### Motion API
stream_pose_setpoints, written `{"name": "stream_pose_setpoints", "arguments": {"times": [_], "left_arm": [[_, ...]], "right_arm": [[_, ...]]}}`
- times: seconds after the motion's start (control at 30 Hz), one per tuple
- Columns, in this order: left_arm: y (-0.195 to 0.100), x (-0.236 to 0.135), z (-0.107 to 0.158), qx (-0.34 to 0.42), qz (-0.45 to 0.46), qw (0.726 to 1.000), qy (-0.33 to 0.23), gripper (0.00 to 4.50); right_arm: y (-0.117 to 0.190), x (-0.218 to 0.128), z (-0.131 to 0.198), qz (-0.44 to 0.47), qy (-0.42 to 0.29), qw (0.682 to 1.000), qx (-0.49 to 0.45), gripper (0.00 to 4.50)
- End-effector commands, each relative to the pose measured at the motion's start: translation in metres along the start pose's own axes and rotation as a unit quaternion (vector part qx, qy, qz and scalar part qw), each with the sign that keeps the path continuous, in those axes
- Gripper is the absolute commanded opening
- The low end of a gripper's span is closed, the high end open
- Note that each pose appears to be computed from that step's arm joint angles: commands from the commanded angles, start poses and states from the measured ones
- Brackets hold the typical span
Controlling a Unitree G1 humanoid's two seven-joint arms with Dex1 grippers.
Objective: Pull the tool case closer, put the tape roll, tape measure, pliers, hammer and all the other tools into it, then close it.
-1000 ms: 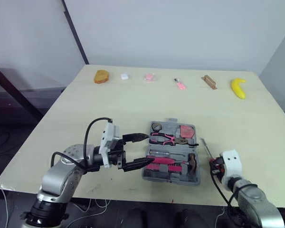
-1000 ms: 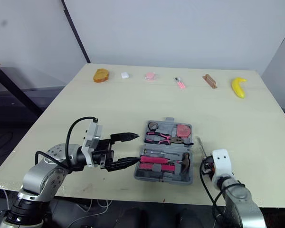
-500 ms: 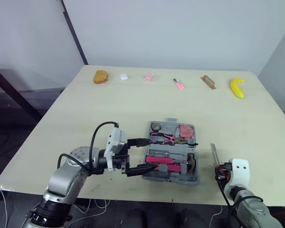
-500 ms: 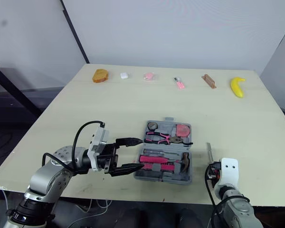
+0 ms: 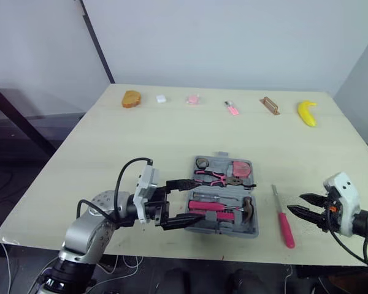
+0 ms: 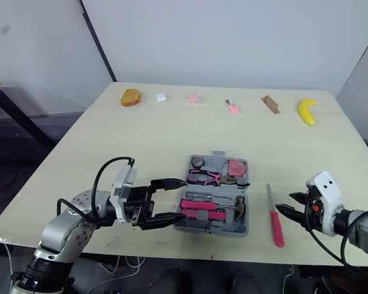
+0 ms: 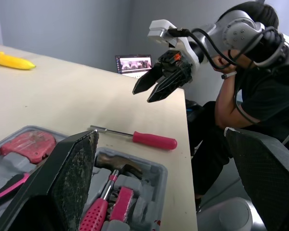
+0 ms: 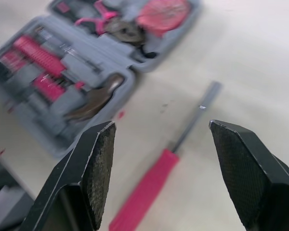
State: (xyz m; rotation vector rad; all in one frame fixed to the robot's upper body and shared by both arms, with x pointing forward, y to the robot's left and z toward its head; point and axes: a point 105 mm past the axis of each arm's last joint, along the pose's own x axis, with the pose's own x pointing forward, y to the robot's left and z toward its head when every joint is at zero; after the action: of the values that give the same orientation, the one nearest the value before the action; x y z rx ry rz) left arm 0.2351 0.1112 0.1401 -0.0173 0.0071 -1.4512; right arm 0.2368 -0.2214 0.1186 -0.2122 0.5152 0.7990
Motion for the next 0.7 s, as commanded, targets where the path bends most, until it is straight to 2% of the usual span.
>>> {"name": "stream_pose_setpoints", "arguments": {"times": [0.03,0.17,0.3,0.5,0.7], "left_arm": [[-0.004,-0.006,0.008,0.02,-0.002,1.0,-0.009,4.5],[-0.002,-0.012,0.002,0.004,-0.003,1.0,-0.006,4.5],[0.002,-0.021,-0.009,0.003,-0.002,1.0,-0.001,4.5],[-0.003,-0.024,-0.014,0.014,0.011,1.0,-0.001,4.5],[-0.007,-0.028,-0.014,0.016,0.02,1.0,0.001,4.5]], "right_arm": [[0.009,-0.004,0.008,0.102,0.043,0.981,-0.158,3.25],[-0.006,-0.008,0.013,0.207,0.126,0.927,-0.288,3.25],[-0.029,0.01,0.019,0.266,0.179,0.855,-0.407,4.45],[-0.042,0.04,0.009,0.334,0.225,0.733,-0.548,4.45],[-0.039,0.054,-0.003,0.387,0.231,0.672,-0.588,4.45]]}}
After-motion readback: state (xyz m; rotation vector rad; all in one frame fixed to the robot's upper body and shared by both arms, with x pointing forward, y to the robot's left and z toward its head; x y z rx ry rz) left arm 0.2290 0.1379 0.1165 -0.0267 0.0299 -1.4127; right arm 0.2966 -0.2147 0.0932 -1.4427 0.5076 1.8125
